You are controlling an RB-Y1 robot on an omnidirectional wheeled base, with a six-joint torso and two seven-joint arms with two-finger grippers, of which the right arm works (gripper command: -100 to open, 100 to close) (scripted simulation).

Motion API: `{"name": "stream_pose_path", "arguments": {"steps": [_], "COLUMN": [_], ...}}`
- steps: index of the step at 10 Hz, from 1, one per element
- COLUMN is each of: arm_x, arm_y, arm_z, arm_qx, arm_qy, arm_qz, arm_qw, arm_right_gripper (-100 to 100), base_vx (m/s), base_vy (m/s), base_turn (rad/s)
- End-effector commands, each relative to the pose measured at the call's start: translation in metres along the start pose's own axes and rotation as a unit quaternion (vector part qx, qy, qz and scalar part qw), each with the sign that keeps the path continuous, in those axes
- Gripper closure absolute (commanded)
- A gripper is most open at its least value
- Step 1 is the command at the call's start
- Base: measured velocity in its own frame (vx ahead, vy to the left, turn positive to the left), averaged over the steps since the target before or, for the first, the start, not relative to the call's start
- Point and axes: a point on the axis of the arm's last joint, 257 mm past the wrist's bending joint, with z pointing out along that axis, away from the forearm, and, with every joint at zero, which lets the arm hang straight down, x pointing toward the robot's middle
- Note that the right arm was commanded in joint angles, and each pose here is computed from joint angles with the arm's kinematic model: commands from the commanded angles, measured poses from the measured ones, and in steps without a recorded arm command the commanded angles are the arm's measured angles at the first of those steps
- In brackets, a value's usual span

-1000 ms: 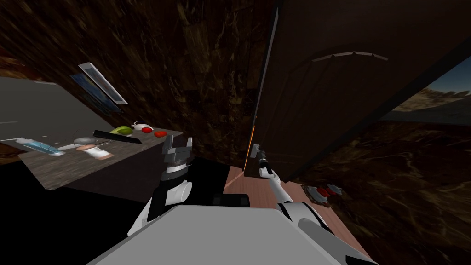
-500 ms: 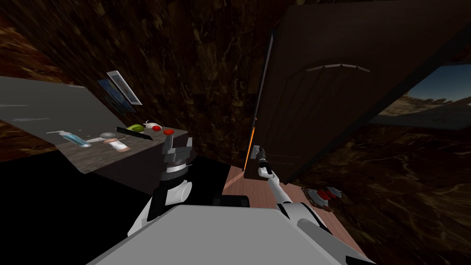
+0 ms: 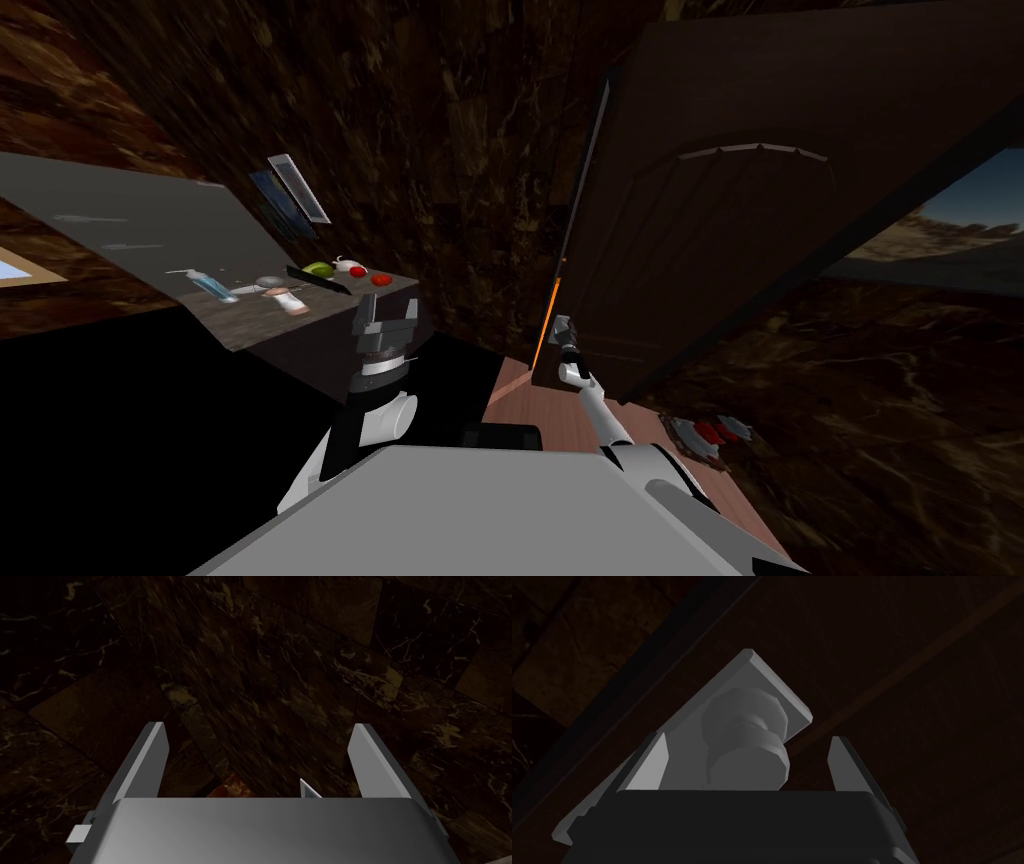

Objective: Pull the door open

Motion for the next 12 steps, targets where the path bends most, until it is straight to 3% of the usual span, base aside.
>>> {"name": "stream_pose_path", "arguments": {"steps": [1,3,4,6,7,9,10,12], "arm_x": [-0.0002,-0.0004,-0.0004,-0.0007,-0.0007,-0.0010,-0.0010,-0.0013], "arm_y": [-0.0001,-0.0009,-0.0009,-0.0021,-0.0021,-0.0034,-0.0034,-0.0048], "arm_z": [-0.0004,-0.0018,-0.0018,-0.0032,-0.0032,-0.0047,-0.0047,-0.0061], "arm_qx": [-0.002,-0.008,-0.008,-0.014,-0.014,-0.020,-0.020,-0.025], "arm_qy": [-0.003,-0.011,-0.010,-0.018,-0.018,-0.024,-0.024,-0.029], "arm_qz": [0.027,0.091,0.098,0.161,0.168,0.229,0.235,0.290], "arm_qw": [0.9996,0.9958,0.9951,0.9867,0.9855,0.9730,0.9716,0.9563], "arm_right_gripper": [-100,-100,-100,-100,-100,-100,-100,-100], "base_vx": [-0.055,-0.068,-0.065,-0.073,-0.062,-0.077,-0.063,-0.068], "base_vy": [-0.038,-0.039,-0.031,-0.026,-0.024,-0.023,-0.027,-0.032], "base_turn": [0.035,0.088,0.032,0.084,0.031,0.079,0.030,0.064]}}
